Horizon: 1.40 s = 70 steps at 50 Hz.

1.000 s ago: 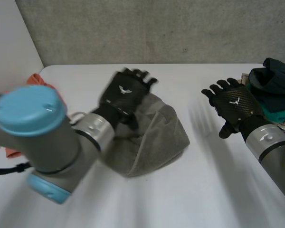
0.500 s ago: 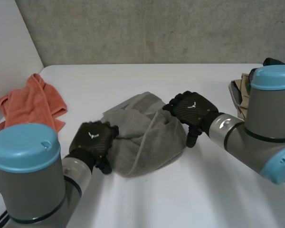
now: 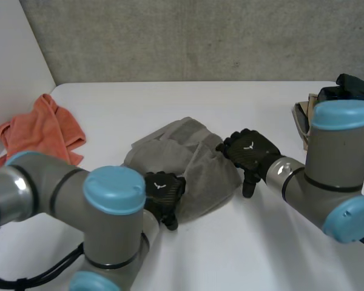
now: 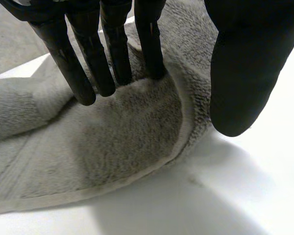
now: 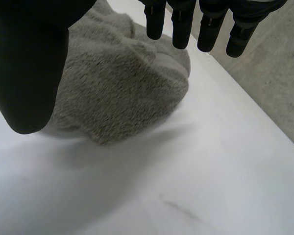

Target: Fold the laundry.

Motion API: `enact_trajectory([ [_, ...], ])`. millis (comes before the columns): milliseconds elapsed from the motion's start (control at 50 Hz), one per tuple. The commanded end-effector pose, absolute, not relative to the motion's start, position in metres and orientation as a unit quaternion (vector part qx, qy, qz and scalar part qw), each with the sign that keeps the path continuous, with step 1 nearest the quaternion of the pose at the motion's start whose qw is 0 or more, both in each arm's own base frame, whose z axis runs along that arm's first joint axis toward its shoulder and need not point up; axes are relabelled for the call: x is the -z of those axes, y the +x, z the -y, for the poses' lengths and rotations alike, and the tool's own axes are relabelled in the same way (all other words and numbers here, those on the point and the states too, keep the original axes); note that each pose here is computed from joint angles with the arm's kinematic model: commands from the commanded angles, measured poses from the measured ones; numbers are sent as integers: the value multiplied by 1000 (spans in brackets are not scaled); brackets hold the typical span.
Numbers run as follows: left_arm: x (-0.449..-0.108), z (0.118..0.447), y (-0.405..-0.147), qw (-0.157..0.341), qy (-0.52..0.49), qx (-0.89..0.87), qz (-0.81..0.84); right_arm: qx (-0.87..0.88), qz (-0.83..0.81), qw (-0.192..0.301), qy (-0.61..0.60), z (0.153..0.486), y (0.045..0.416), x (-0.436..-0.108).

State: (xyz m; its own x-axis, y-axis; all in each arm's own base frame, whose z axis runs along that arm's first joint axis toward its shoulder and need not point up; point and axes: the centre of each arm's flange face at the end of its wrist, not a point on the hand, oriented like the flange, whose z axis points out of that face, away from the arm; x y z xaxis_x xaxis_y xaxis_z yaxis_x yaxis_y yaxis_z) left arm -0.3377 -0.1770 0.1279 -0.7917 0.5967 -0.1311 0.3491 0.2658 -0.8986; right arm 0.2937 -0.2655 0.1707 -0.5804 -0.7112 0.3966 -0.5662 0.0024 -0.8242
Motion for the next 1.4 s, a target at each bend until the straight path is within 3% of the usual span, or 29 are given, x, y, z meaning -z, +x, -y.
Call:
enact_trajectory([
  [20,-119,185,-346,114,-300,-526,787,535,-713,63,-448,263,286,-161],
  [120,-129,190,-347,106,-289,-547,779,545,-711,59,-441,271,283,-166],
  [260,-183,186,-332,85,-254,-601,753,594,-669,59,-442,290,291,-205],
  [380,-199,167,-312,52,-293,-609,735,594,-629,131,-484,309,304,-225],
  [560,-211,147,-289,19,-324,-616,718,549,-618,202,-525,319,328,-199],
  [740,-230,140,-279,23,-311,-637,705,511,-585,194,-600,300,362,-137],
  [800,-234,146,-275,18,-301,-642,705,514,-580,180,-606,300,366,-132],
  [880,-237,157,-271,9,-286,-647,707,559,-575,122,-585,316,366,-151],
  [940,-247,175,-272,4,-263,-666,699,648,-547,67,-526,327,360,-211],
  [1000,-262,192,-277,6,-238,-694,679,691,-534,57,-484,325,350,-245],
  [1020,-270,201,-281,7,-227,-711,665,724,-511,59,-460,318,345,-272],
  [1100,-303,221,-292,9,-200,-764,613,775,-472,53,-416,297,328,-327],
  [1260,-341,234,-299,0,-173,-821,544,764,-517,14,-386,269,288,-357],
  [1320,-339,234,-300,0,-178,-820,544,726,-563,11,-394,252,277,-354],
  [1400,-306,239,-313,13,-228,-794,563,663,-619,23,-421,234,272,-337],
])
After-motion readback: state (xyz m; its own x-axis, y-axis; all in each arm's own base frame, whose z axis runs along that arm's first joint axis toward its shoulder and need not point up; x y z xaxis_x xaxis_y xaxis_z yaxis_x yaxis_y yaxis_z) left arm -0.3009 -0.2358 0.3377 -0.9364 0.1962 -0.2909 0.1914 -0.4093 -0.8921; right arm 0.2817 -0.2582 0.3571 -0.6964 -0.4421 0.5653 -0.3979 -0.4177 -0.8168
